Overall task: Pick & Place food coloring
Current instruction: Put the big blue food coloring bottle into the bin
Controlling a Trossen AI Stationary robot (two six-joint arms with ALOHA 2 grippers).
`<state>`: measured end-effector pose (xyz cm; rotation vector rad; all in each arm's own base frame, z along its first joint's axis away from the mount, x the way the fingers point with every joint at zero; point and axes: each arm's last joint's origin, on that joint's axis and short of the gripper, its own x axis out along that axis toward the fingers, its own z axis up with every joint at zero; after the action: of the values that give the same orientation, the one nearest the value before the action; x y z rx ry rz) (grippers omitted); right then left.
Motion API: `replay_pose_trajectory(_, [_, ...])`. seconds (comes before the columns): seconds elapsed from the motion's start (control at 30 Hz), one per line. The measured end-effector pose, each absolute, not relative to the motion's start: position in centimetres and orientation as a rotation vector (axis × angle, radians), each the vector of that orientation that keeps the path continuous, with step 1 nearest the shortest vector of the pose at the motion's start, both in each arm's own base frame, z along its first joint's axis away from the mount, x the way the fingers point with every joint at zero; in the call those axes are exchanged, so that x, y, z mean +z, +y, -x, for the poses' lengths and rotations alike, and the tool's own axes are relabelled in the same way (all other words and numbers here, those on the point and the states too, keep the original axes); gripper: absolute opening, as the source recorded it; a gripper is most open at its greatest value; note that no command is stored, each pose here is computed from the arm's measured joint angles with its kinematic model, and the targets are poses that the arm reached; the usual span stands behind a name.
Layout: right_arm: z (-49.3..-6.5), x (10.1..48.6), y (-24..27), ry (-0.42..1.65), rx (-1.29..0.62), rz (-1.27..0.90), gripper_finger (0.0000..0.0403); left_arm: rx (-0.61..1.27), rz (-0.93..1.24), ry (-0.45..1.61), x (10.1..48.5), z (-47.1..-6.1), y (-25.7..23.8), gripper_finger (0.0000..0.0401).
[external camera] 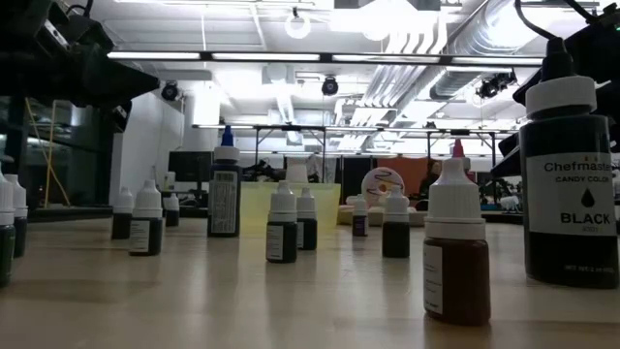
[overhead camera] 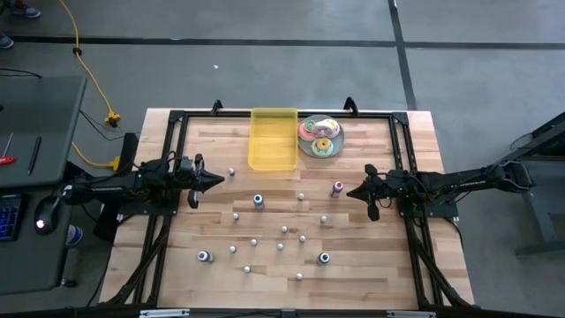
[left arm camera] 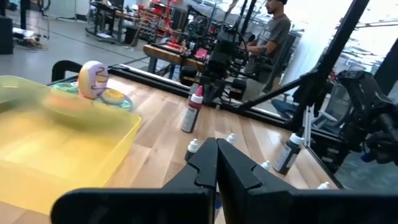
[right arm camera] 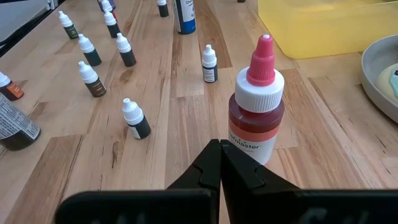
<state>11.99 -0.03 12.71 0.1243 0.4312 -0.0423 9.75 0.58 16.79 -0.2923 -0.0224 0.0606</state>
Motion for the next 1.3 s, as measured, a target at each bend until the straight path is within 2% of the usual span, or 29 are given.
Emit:
replay_pose_trajectory(0.23, [-12.0, 12.7, 0.0, 0.431, -0.042, -0.124, 0.0000, 0.084, 0.228, 0.028, 18.1, -9.3, 0.6, 0.0000])
replay_pose_trajectory(0.63, [-12.0, 12.7, 0.0, 0.432, -0.042, -0.124, 0.0000, 0.169, 0.226, 0.146, 26.1, -9.4, 0.8, 0.0000])
replay_pose_trajectory(0.9, [-12.0, 12.7, 0.0, 0.431, -0.042, -0.124, 0.0000, 0.159, 0.029, 0.356, 31.5, -11.0, 0.9, 0.0001])
replay_pose_trajectory(1.07, [-12.0, 12.7, 0.0, 0.432, -0.042, -0.124, 0.0000, 0.147, -0.036, 0.458, 34.1, -12.3, 1.0, 0.0021])
replay_pose_trajectory(1.3, [-12.0, 12.7, 0.0, 0.431, -0.042, -0.124, 0.0000, 0.139, -0.022, 0.599, 35.3, -14.0, 1.1, 0.0067])
